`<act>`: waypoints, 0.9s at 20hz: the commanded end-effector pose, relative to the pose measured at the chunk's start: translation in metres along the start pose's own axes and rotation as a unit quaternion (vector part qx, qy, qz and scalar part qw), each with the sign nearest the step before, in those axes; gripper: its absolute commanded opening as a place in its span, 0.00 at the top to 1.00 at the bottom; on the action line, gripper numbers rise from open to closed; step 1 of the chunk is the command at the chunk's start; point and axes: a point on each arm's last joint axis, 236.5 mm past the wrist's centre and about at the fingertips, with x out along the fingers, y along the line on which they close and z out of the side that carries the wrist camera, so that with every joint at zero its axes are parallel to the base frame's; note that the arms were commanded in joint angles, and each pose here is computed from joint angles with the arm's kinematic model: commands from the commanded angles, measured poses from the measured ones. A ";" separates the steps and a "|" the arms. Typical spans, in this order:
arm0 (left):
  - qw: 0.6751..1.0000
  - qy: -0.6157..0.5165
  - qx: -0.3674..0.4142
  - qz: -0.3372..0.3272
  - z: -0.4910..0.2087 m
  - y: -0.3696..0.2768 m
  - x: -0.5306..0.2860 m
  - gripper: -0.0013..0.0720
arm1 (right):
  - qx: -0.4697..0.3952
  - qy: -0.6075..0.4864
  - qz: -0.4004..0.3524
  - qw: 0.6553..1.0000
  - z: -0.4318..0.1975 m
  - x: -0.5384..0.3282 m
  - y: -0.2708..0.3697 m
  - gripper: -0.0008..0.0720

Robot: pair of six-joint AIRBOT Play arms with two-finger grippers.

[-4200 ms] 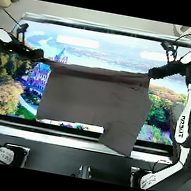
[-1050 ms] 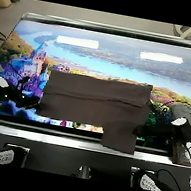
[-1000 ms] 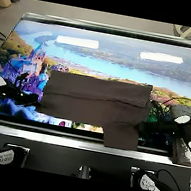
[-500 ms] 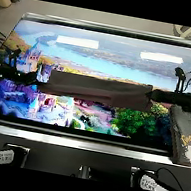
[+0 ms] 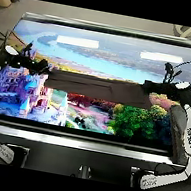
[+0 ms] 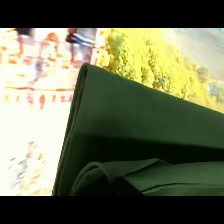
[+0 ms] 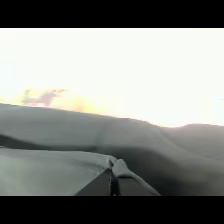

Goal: Fold the shirts.

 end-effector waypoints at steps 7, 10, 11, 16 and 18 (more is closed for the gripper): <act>1.000 -0.022 0.014 -0.017 0.028 -0.014 -0.055 0.07 | -0.017 0.157 -0.065 0.985 -0.051 -0.078 -0.089 0.01; 0.996 -0.055 0.063 -0.025 0.029 -0.051 -0.089 0.07 | 0.027 0.198 -0.007 0.980 -0.080 -0.061 -0.078 0.01; 0.995 -0.060 0.078 -0.029 0.025 -0.066 -0.095 0.07 | 0.044 0.194 0.022 0.980 -0.080 -0.049 -0.067 0.01; 0.986 -0.045 0.151 -0.052 -0.009 -0.138 -0.090 0.07 | 0.057 0.175 0.061 0.981 -0.071 0.009 -0.018 0.03; 0.983 -0.027 0.172 -0.059 -0.025 -0.158 -0.073 0.07 | 0.043 0.164 0.063 0.983 -0.064 0.019 -0.003 0.48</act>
